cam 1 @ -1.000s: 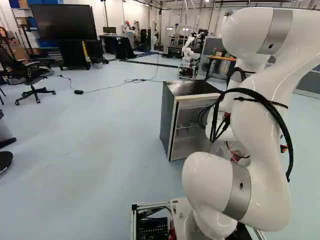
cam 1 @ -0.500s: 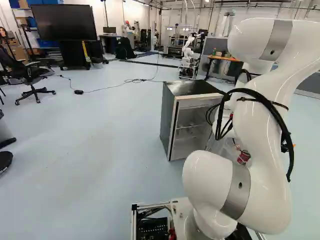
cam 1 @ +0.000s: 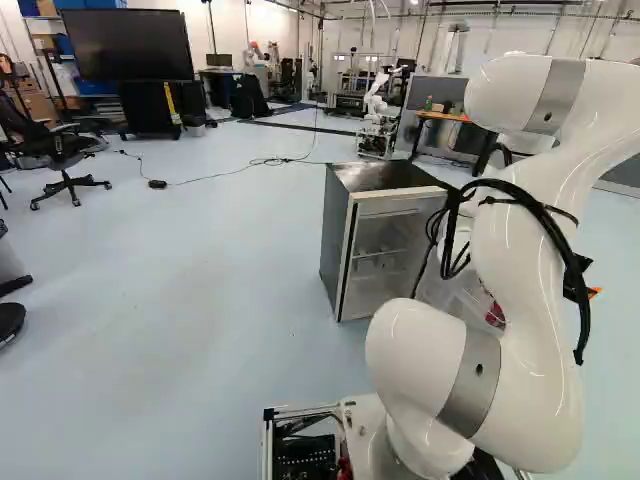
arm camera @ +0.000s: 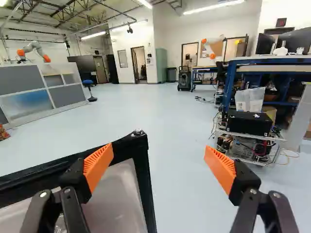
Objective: Grab a drink from the fridge
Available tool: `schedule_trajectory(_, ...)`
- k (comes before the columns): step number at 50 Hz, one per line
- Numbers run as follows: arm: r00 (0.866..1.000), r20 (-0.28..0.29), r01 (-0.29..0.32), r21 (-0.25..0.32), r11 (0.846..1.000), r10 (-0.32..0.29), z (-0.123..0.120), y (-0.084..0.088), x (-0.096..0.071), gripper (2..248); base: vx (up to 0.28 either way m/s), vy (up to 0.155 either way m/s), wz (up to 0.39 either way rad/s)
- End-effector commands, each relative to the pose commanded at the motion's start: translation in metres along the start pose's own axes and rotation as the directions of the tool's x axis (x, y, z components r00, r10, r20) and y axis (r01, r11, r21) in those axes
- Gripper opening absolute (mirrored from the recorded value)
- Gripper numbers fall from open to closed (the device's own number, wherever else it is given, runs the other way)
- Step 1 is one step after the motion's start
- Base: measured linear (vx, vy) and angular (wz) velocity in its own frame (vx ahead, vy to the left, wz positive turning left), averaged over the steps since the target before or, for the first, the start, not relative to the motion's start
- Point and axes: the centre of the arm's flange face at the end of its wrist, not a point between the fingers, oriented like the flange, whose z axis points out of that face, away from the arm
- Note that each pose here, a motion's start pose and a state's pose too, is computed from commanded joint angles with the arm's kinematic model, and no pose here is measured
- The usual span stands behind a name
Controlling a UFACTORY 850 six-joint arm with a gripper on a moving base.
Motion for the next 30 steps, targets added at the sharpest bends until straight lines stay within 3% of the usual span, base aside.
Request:
schedule_trajectory(13, 1.000, 0.002, 0.004, 0.001, 1.000, -0.004, -0.002, 0.003, 0.001, 247, 0.000, 0.000, 0.000)
schedule_trajectory(30, 0.999, 0.017, 0.032, 0.026, 0.999, -0.032, -0.018, 0.020, 0.004, 247, 0.000, 0.000, 0.000)
